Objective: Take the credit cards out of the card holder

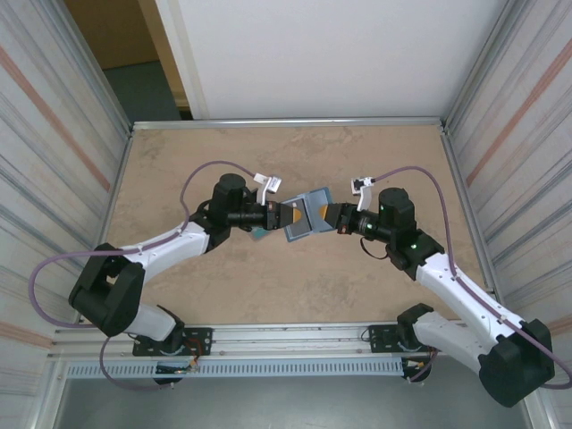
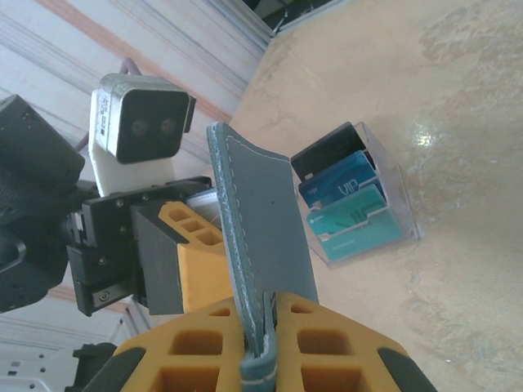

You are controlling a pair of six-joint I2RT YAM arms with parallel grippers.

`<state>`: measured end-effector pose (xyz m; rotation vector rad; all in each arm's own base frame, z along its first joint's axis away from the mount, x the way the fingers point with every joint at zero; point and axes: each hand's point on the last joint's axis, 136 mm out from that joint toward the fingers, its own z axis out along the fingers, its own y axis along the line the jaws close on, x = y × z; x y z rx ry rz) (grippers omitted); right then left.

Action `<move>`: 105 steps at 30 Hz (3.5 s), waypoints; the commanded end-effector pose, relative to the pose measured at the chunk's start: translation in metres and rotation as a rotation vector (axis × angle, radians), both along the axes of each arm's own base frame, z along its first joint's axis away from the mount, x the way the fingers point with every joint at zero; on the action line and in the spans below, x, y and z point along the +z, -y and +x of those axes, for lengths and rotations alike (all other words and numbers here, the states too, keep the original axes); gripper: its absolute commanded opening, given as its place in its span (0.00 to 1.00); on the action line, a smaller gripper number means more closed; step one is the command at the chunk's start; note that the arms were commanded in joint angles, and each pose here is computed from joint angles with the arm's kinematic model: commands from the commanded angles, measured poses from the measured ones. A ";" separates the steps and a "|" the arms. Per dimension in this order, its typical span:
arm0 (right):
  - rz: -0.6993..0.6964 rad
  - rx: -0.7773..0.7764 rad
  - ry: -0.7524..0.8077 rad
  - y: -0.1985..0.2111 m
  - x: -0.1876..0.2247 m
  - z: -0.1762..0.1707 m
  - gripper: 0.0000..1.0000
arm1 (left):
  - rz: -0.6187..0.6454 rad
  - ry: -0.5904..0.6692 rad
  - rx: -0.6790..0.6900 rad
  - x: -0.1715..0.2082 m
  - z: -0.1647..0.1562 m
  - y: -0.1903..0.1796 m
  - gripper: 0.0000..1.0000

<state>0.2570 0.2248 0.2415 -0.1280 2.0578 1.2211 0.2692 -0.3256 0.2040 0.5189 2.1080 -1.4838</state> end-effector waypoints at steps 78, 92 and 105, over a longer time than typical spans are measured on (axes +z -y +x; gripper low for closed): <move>0.067 -0.104 -0.275 0.041 -0.058 -0.012 0.00 | 0.135 -0.209 -0.029 -0.056 -0.024 0.019 0.00; -0.059 -0.201 -0.338 0.070 -0.071 -0.013 0.49 | 0.213 -0.279 -0.001 -0.094 -0.028 0.015 0.00; -0.279 -0.468 -0.299 0.130 -0.061 -0.013 0.92 | 0.294 -0.345 -0.033 -0.127 -0.044 0.027 0.00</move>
